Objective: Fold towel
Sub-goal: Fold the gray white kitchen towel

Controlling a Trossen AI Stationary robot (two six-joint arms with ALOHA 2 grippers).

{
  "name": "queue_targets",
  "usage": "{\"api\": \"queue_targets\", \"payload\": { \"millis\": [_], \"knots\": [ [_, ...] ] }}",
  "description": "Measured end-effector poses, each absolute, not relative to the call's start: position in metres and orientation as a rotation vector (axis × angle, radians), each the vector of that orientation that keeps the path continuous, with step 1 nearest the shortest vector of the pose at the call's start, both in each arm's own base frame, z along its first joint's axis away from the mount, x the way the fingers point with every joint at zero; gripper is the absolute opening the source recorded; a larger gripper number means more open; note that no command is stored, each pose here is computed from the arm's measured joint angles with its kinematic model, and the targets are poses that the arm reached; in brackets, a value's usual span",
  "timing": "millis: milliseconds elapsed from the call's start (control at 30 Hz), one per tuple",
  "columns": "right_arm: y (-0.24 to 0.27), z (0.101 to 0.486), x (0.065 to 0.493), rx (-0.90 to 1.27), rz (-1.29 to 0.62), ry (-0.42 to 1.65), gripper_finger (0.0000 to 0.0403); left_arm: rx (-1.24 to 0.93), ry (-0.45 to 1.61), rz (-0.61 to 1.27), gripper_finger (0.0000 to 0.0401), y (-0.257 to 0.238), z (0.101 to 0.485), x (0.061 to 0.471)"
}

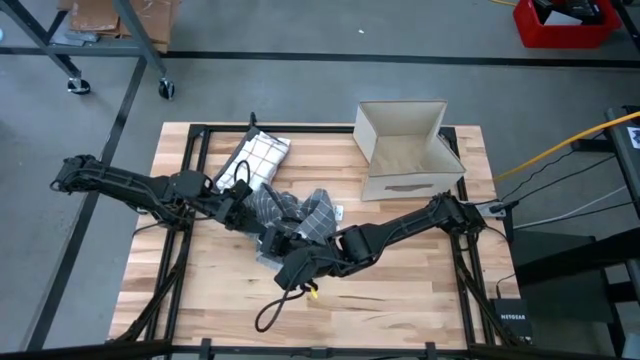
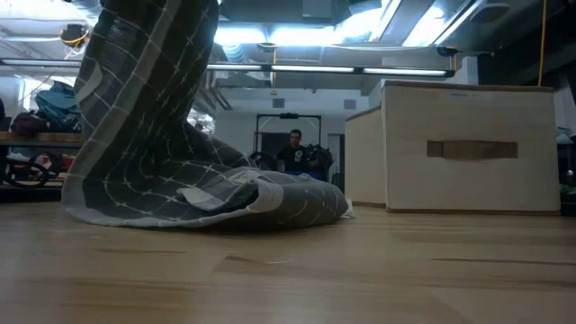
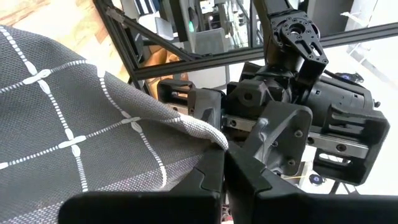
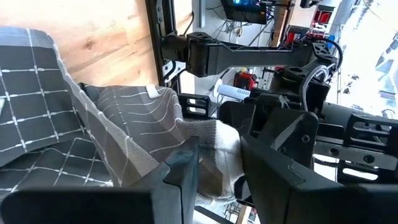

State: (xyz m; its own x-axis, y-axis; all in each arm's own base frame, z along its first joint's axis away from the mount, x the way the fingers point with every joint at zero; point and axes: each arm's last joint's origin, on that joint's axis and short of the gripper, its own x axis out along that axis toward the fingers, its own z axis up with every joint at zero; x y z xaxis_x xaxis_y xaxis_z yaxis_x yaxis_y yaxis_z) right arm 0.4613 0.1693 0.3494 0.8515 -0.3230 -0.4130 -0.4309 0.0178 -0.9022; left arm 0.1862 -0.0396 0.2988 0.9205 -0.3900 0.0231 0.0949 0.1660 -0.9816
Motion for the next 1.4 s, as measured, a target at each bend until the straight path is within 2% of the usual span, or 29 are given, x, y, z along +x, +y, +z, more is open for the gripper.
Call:
{"api": "queue_targets", "payload": {
  "millis": [267,533,1033,1167,1333,1400],
  "knots": [
    [0.1692,0.3517,0.4628,-1.471,0.042,0.582,0.0124,-1.340,0.259,-0.360,0.0000,-0.0400,0.2988,0.1860],
    [0.1716,0.3528,0.4625,-1.465,0.034,0.570,0.0124,-1.339,0.270,-0.359,0.0000,-0.0402,0.2980,0.1860],
    [0.1668,0.3467,0.4623,-1.360,0.132,0.578,0.0123,-1.336,0.259,-0.365,0.0000,-0.0401,0.2990,0.1860],
    [0.1662,0.3452,0.4614,-1.367,0.142,0.595,0.0096,-1.336,0.259,-0.365,0.0000,-0.0401,0.2990,0.1860],
    [0.1659,0.3460,0.4615,-1.373,0.110,0.603,0.0018,-1.335,0.262,-0.369,0.0000,-0.0403,0.2990,0.1860],
    [0.1656,0.3465,0.4615,-1.383,0.078,0.614,0.0014,-1.335,0.263,-0.372,0.0000,-0.0403,0.2991,0.1860]
  ]
}}
